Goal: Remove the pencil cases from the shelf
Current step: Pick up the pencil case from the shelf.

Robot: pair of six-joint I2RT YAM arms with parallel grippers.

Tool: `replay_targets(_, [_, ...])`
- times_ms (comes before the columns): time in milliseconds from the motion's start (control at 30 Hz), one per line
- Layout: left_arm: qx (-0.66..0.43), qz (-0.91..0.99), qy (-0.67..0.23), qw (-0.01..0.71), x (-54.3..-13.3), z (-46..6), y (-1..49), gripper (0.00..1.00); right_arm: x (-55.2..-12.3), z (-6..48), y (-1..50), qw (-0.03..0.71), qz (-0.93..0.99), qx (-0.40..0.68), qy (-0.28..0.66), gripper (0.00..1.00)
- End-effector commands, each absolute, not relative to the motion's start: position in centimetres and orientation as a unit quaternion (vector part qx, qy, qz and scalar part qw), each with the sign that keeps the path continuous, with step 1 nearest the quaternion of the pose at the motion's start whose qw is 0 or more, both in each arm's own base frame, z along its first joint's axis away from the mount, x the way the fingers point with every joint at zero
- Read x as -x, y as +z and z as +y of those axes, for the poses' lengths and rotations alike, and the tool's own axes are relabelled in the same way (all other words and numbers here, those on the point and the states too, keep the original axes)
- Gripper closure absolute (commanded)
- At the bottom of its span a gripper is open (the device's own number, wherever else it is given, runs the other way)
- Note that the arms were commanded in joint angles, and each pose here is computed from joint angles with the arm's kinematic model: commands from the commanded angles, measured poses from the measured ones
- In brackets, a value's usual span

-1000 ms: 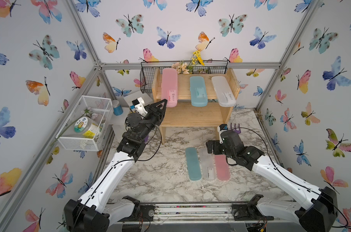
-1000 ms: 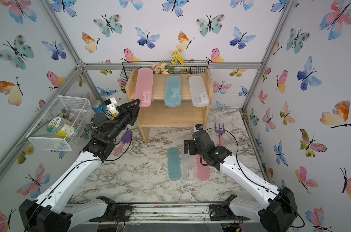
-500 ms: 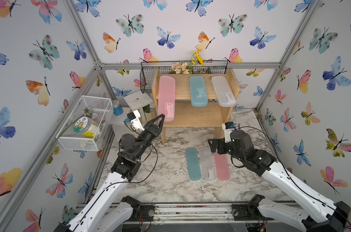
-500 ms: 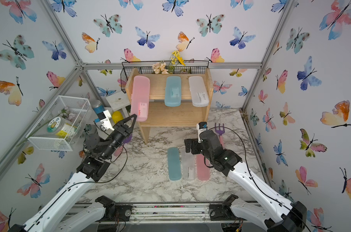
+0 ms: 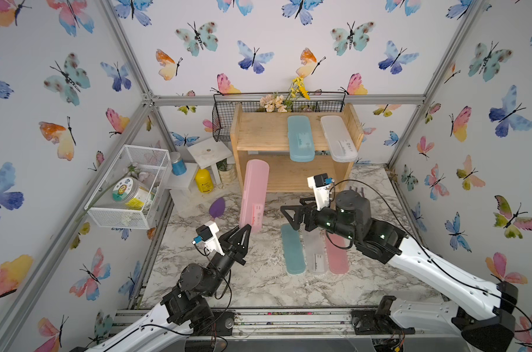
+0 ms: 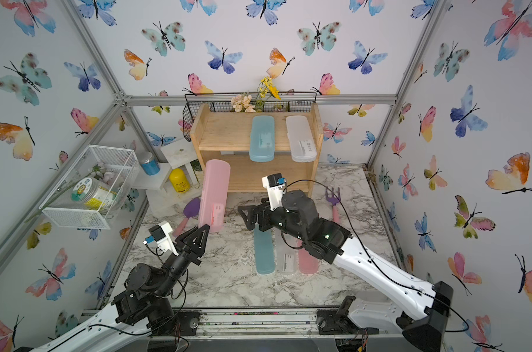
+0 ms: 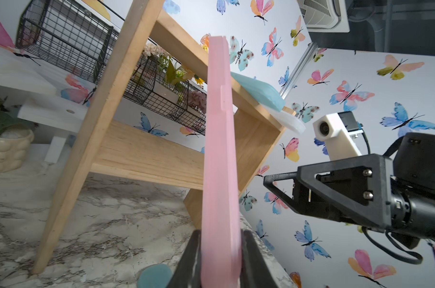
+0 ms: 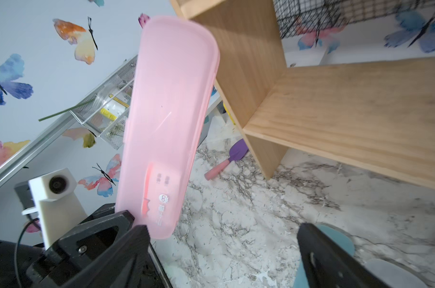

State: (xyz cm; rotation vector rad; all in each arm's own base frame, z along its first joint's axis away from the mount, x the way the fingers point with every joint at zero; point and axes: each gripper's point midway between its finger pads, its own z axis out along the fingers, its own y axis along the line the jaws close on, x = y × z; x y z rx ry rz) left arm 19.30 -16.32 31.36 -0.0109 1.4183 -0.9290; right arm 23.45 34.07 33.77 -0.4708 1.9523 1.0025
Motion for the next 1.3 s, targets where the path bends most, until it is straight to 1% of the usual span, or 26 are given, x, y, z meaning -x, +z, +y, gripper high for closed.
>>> replay_targets(0, [0.031, 0.633, -0.342, 0.694, -20.2, -14.8, 31.7, 1.00, -22.6, 37.0, 35.8, 0.417, 0.755, 0.185, 0.470, 0.01])
replay_targets(233, [0.032, 0.634, -0.324, 0.702, -20.0, -15.1, 31.9, 1.00, -22.9, 40.2, 37.1, 0.399, 0.747, 0.203, 0.492, 0.01])
replay_targets(400, [0.038, 0.630, -0.328, 0.703, -19.8, -14.8, 31.8, 1.00, -23.6, 41.6, 36.3, 0.385, 0.756, 0.200, 0.490, 0.01])
replay_targets(633, [0.039, 0.627, -0.332, 0.704, -19.6, -14.5, 31.9, 1.00, -24.4, 44.0, 36.2, 0.370, 0.751, 0.197, 0.509, 0.01])
replay_targets(1033, [0.041, 0.629, -0.328, 0.703, -19.7, -14.5, 31.5, 1.00, -24.6, 46.2, 37.2, 0.365, 0.739, 0.203, 0.529, 0.01])
replay_targets(1267, [0.042, 0.629, -0.329, 0.703, -19.6, -14.4, 31.2, 1.00, -25.4, 47.2, 36.2, 0.359, 0.754, 0.200, 0.513, 0.01])
